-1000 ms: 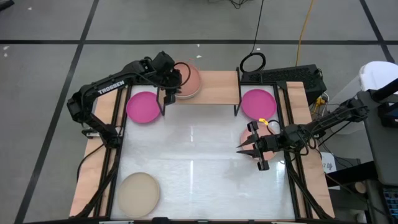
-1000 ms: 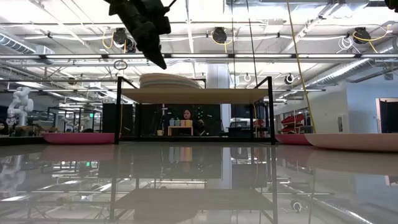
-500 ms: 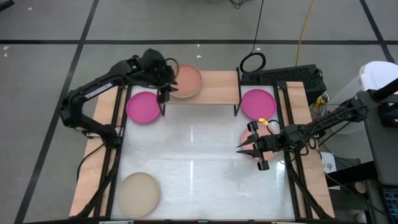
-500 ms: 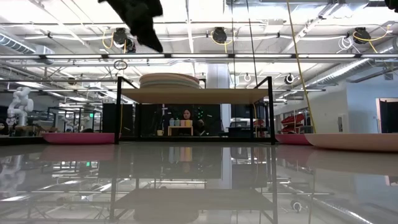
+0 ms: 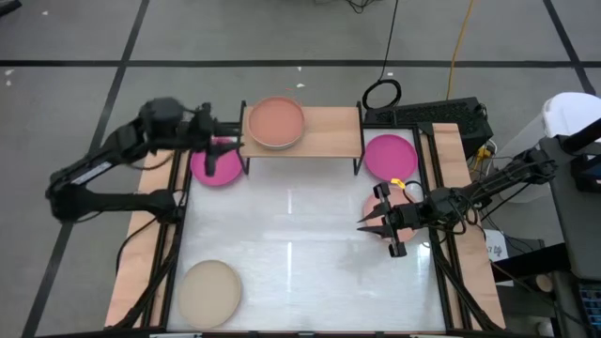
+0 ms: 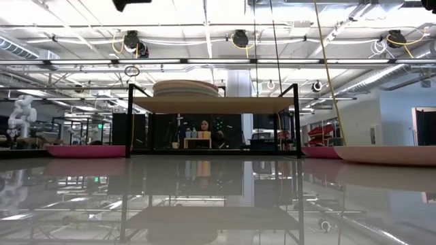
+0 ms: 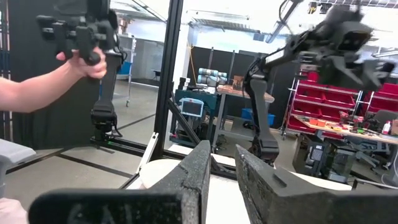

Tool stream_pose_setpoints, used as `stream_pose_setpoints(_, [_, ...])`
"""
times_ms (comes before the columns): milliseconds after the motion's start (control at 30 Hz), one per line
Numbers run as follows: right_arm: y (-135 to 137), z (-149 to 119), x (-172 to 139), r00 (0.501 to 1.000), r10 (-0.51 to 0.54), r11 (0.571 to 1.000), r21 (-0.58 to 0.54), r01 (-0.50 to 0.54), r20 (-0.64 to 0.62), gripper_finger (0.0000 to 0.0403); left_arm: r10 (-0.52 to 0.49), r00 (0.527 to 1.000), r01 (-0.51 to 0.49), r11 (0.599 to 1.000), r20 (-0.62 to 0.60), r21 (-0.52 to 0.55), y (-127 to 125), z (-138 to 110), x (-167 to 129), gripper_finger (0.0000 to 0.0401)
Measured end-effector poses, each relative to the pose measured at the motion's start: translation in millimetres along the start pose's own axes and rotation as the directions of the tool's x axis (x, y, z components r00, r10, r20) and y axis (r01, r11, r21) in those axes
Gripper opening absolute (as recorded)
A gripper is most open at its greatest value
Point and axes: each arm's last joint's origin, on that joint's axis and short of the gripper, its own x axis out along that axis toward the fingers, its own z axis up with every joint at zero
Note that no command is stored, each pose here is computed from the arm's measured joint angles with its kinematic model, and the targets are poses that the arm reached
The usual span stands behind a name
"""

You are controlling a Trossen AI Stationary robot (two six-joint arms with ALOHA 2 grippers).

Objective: Place and stack plates onto a shelf
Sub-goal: Stack the brown plate on top of the light orange plate on the shelf

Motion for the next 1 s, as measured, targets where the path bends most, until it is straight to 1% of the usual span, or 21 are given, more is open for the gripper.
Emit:
stream_pose_setpoints(100, [0.0,0.0,0.0,1.000,0.000,1.000,0.000,0.000,0.000,0.0057,-0.020,0.997,0.025,0.998,0.076,-0.062,-12.0,-24.8,-4.9,0.0140])
stream_pose_setpoints(167, [0.0,-0.3,0.0,1.000,0.000,1.000,-0.013,0.000,-0.003,0.0057,-0.041,0.994,0.050,0.996,0.104,-0.078,-18.6,-43.8,-3.2,0.0140])
stream_pose_setpoints(267, [0.2,-1.4,0.0,1.000,0.002,0.998,-0.066,-0.003,-0.014,0.0057,-0.062,0.988,0.075,0.993,0.144,-0.088,-25.1,-68.3,1.4,0.0140])
stream_pose_setpoints(367, [0.4,-3.0,0.0,1.000,0.004,0.996,-0.086,-0.007,-0.030,0.0057,-0.046,0.986,0.064,0.992,0.161,-0.106,-26.6,-86.9,7.9,0.0140])
stream_pose_setpoints(500, [0.5,-3.9,0.0,0.999,0.005,0.996,-0.087,-0.009,-0.039,0.0057,0.055,0.993,-0.040,0.988,0.102,-0.147,-23.2,-98.8,18.2,0.0140])
stream_pose_setpoints(567, [0.5,-3.7,0.0,0.999,0.005,0.996,-0.086,-0.008,-0.038,0.0057,0.106,0.990,-0.092,0.984,0.091,-0.154,-19.8,-95.0,25.1,0.0140])
stream_pose_setpoints(633, [0.5,-3.7,0.0,0.999,0.005,0.996,-0.090,-0.008,-0.038,0.0057,0.172,0.980,-0.155,0.975,0.100,-0.157,-15.0,-85.2,33.8,0.0140])
stream_pose_setpoints(700, [0.4,-3.4,0.0,0.999,0.004,0.996,-0.089,-0.007,-0.035,0.0057,0.268,0.958,-0.250,0.954,0.096,-0.168,-9.4,-80.3,46.2,0.0140])
stream_pose_setpoints(767, [0.1,-2.9,0.0,1.000,0.002,0.996,-0.086,-0.004,-0.029,0.0057,0.341,0.938,-0.327,0.929,0.057,-0.174,-4.6,-84.4,62.9,0.0140])
stream_pose_setpoints(867, [0.1,-3.0,0.0,1.000,0.002,0.998,-0.057,-0.004,-0.030,0.0057,0.407,0.913,-0.399,0.896,0.000,-0.194,0.1,-100.8,89.7,0.0140])
stream_pose_setpoints(933, [0.1,-3.0,0.0,1.000,0.002,0.999,-0.041,-0.003,-0.030,0.0057,0.446,0.894,-0.429,0.875,0.031,-0.223,2.9,-109.0,104.7,0.0135])
stream_pose_setpoints(1000, [0.1,-3.0,0.0,1.000,0.002,0.999,-0.039,-0.003,-0.030,0.0057,0.488,0.871,-0.462,0.852,0.053,-0.247,6.1,-119.0,115.6,0.0118])
